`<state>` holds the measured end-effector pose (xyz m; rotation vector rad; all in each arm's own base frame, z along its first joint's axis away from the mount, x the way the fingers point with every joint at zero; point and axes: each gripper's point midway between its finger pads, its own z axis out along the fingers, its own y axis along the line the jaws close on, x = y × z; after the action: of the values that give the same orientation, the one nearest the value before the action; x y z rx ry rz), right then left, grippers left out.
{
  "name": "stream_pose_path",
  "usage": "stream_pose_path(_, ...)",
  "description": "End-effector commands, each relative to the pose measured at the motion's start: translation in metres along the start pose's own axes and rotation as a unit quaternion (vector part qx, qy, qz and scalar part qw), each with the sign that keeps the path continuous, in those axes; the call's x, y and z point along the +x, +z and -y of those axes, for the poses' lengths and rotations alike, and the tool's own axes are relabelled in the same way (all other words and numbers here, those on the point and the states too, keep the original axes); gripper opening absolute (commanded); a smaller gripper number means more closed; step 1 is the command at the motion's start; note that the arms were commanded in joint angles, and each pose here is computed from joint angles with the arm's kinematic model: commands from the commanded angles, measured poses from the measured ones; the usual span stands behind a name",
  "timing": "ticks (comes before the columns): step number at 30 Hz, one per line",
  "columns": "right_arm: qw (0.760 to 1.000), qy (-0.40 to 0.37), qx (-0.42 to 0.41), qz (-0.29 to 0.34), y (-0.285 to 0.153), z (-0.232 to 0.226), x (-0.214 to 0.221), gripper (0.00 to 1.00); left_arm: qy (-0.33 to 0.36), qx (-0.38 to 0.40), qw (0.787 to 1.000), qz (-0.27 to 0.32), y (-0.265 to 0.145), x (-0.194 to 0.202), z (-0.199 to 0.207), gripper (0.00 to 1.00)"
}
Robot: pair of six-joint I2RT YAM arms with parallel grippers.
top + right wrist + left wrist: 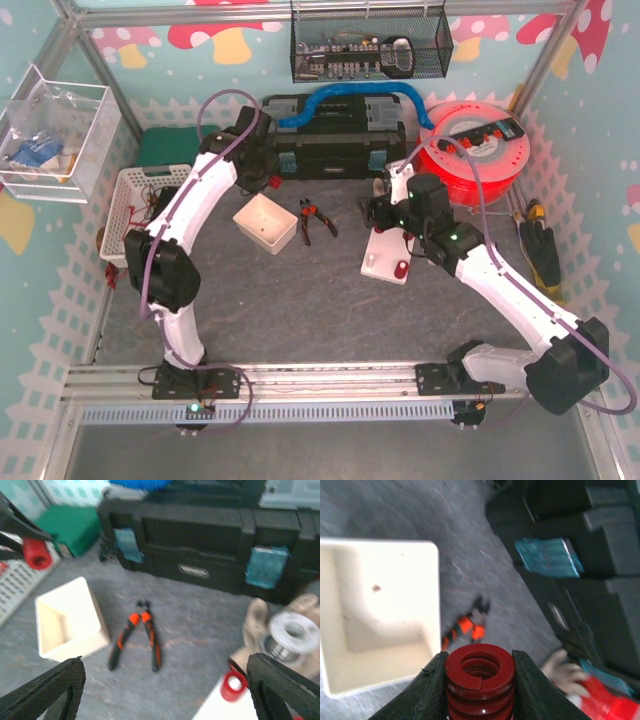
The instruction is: Install the large spring
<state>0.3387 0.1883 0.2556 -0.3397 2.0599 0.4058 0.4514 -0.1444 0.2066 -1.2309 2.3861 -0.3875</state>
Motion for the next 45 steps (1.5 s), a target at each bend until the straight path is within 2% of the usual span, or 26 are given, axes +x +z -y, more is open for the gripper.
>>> stream_pose_path(1,0.991,0.016,-0.089,0.095,-0.002,-0.033,-0.052,0.86,-0.075,0.089,0.989,-0.096,-0.019,0.039,0.034,0.03)
stream_pose_path(6,0.97,-0.022,-0.15,0.19,-0.008,-0.06,-0.068,0.73,-0.081,0.124,0.977,-0.155,-0.034,0.079,0.058,0.02)
stream_pose_path(10,0.955,-0.096,-0.174,0.221,-0.003,-0.084,-0.06,0.68,-0.072,0.145,0.969,-0.186,-0.046,0.1,0.074,0.01)
stream_pose_path(14,0.938,-0.205,-0.137,0.242,0.008,-0.096,-0.05,0.68,-0.058,0.159,0.963,-0.209,-0.053,0.113,0.084,0.01)
stream_pose_path(20,0.934,-0.25,-0.091,0.24,0.027,-0.085,-0.043,0.65,-0.048,0.173,0.958,-0.224,-0.06,0.118,0.092,0.01)
stream_pose_path(33,0.936,-0.25,-0.081,0.233,0.051,-0.084,-0.04,0.48,-0.025,0.18,0.951,-0.251,-0.064,0.133,0.097,0.01)
stream_pose_path(41,0.942,-0.236,-0.076,0.226,0.062,-0.079,-0.038,0.47,0.03,0.2,0.945,-0.255,-0.068,0.137,0.102,0.01)
stream_pose_path(45,0.945,-0.223,-0.065,0.229,0.06,-0.072,-0.041,0.5,0.028,0.194,0.947,-0.253,-0.067,0.138,0.095,0.01)
